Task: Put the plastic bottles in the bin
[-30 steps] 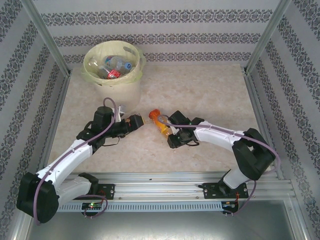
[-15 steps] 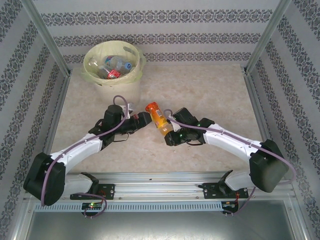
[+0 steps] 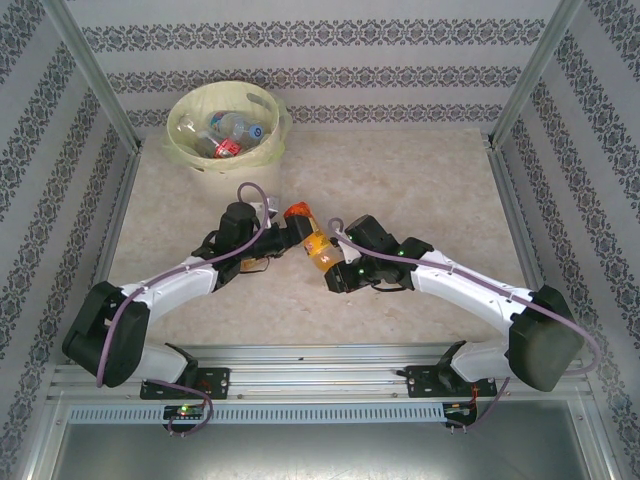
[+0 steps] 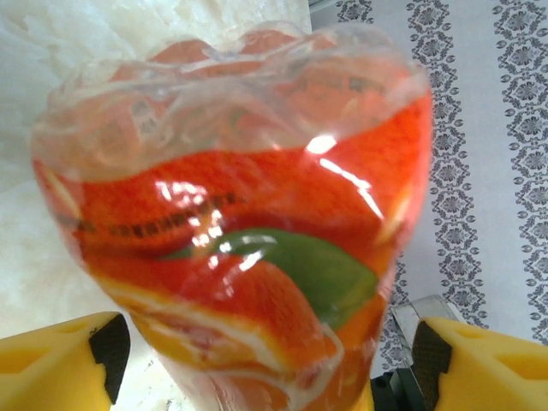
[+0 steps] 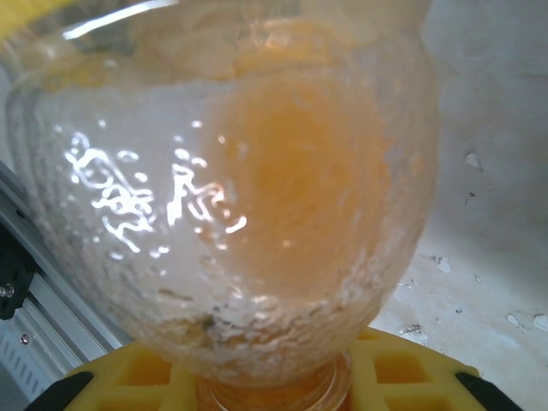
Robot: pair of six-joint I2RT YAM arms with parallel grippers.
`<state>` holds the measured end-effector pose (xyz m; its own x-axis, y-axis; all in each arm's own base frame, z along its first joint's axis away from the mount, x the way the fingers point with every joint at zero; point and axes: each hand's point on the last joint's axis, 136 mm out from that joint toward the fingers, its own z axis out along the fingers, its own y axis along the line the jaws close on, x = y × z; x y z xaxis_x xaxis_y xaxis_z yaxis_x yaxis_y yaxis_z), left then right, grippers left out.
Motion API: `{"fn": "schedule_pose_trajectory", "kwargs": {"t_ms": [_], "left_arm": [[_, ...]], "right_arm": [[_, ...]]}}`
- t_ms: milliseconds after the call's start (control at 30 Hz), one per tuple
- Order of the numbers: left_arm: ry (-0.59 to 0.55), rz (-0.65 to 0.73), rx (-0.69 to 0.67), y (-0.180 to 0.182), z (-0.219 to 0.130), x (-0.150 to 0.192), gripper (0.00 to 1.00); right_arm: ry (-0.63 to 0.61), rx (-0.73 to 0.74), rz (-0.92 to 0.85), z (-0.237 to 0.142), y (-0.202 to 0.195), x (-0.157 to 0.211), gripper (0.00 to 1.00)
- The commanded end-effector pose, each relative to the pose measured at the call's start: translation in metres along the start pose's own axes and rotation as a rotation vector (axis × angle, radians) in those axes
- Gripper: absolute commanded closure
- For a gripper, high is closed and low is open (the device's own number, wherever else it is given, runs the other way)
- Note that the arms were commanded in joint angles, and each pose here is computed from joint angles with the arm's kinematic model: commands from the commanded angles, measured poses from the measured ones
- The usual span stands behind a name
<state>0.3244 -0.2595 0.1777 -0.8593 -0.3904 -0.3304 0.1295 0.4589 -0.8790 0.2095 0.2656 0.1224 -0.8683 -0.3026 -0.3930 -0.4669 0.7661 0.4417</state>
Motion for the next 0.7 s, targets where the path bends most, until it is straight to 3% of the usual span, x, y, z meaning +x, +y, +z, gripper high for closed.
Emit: {"fn": "schedule_pose_trajectory", "kwargs": {"t_ms": [0,400,533,667], "left_arm": [[-0.004,0.036,0.091,-0.030,0.003,-0.005,0.22],[-0.017,0.081,0.095,-0.045,-0.005,-0.011,0.46],[-0.029,0.109,0.089,-0.055,-0.010,-0.015,0.49],[-0.052,0.168,0.076,-0.073,-0.021,-0.025,0.49]], "right_arm": [[-0.042,-0.042,-0.010,-0.010,0.016,-0.012,0.78],[-0.094,-0.041,-0.013,-0.018,0.019,-0.018,0.75],[-0.126,-0.044,-0.011,-0.026,0.021,-0.021,0.65],[-0.177,-0.056,-0.012,-0.041,0.026,-0.027,0.45]]}}
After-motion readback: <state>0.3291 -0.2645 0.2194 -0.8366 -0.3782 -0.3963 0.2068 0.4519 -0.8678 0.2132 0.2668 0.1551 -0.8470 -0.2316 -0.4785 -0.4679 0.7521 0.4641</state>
